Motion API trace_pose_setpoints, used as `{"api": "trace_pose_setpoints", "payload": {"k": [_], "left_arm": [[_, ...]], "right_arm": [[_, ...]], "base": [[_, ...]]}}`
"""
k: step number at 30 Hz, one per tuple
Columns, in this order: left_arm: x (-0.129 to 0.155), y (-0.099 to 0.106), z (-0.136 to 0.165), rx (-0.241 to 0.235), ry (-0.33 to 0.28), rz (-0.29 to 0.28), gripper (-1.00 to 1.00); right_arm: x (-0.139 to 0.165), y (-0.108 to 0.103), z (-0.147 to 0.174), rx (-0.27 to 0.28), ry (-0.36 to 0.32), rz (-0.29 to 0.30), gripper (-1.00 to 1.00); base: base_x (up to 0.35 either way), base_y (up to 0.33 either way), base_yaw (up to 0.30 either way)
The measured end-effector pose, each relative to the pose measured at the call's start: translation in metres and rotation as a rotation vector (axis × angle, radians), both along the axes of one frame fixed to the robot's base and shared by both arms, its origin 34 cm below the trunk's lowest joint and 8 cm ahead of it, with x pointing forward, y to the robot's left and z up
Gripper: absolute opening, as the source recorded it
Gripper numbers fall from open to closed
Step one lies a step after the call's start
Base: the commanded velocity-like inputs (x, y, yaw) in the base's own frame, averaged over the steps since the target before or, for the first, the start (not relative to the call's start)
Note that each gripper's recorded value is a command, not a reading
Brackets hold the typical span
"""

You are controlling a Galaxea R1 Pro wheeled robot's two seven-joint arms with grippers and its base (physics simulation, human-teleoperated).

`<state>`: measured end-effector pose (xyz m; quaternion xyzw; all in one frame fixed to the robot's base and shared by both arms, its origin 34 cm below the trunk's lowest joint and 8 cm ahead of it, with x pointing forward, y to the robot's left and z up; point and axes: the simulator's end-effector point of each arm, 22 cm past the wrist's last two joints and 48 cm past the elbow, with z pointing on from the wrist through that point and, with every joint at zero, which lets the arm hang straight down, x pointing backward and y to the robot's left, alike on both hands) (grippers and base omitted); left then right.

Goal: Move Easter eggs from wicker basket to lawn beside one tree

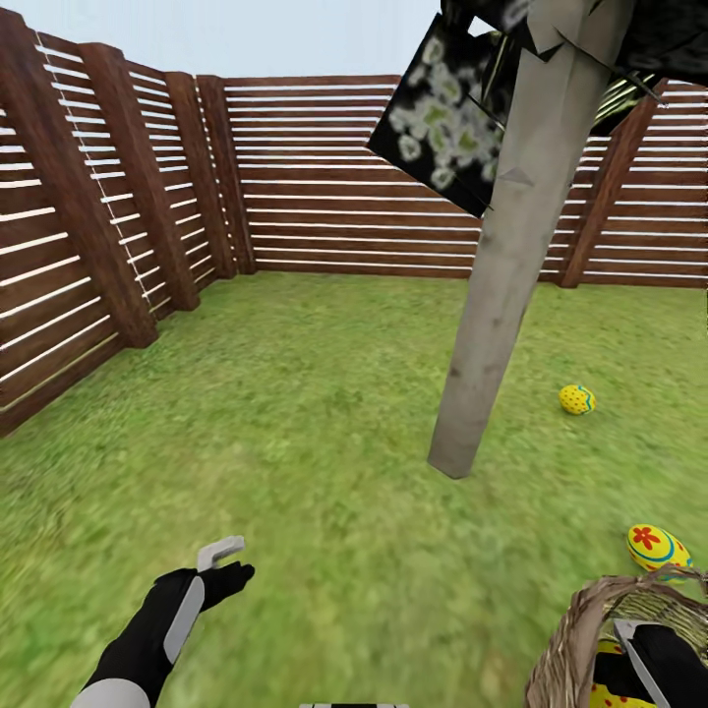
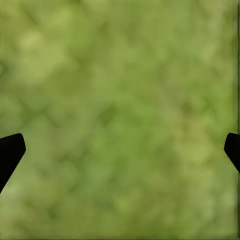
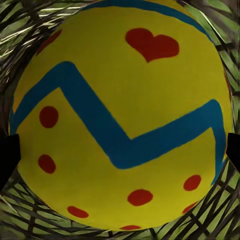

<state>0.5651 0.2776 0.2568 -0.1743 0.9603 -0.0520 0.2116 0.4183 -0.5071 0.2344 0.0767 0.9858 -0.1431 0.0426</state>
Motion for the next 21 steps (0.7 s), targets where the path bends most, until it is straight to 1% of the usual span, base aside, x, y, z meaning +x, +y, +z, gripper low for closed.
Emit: {"api": "trace_pose_setpoints", "payload": {"k": [8,10,11,14,18,21], "left_arm": [[0.007,-0.003,0.014,-0.004,-0.028,-0.003,1.0],[0.011,-0.002,0.017,0.002,-0.05,0.0,1.0],[0.015,0.0,0.019,0.009,-0.073,0.007,1.0],[0.006,-0.003,0.007,0.006,-0.053,0.009,1.0],[0.003,-0.004,0.004,0.004,-0.046,0.009,1.0],[0.005,-0.004,0.007,0.005,-0.054,0.009,1.0]], "right_arm": [[0.007,0.0,0.01,0.0,-0.028,0.0,-1.0],[0.007,0.0,0.01,-0.001,-0.028,0.002,-1.0],[0.008,0.001,0.01,0.001,-0.028,0.001,-1.0],[0.007,0.002,0.009,0.002,-0.027,0.002,-1.0],[0.007,0.004,0.009,0.004,-0.025,0.004,-1.0],[0.008,0.004,0.01,0.004,-0.03,0.004,-1.0]], "base": [[0.0,0.0,0.0],[-0.059,0.0,0.0],[-0.227,0.0,0.0],[-0.315,0.0,0.0],[-0.34,0.0,0.0],[-0.108,0.0,0.0]]}}
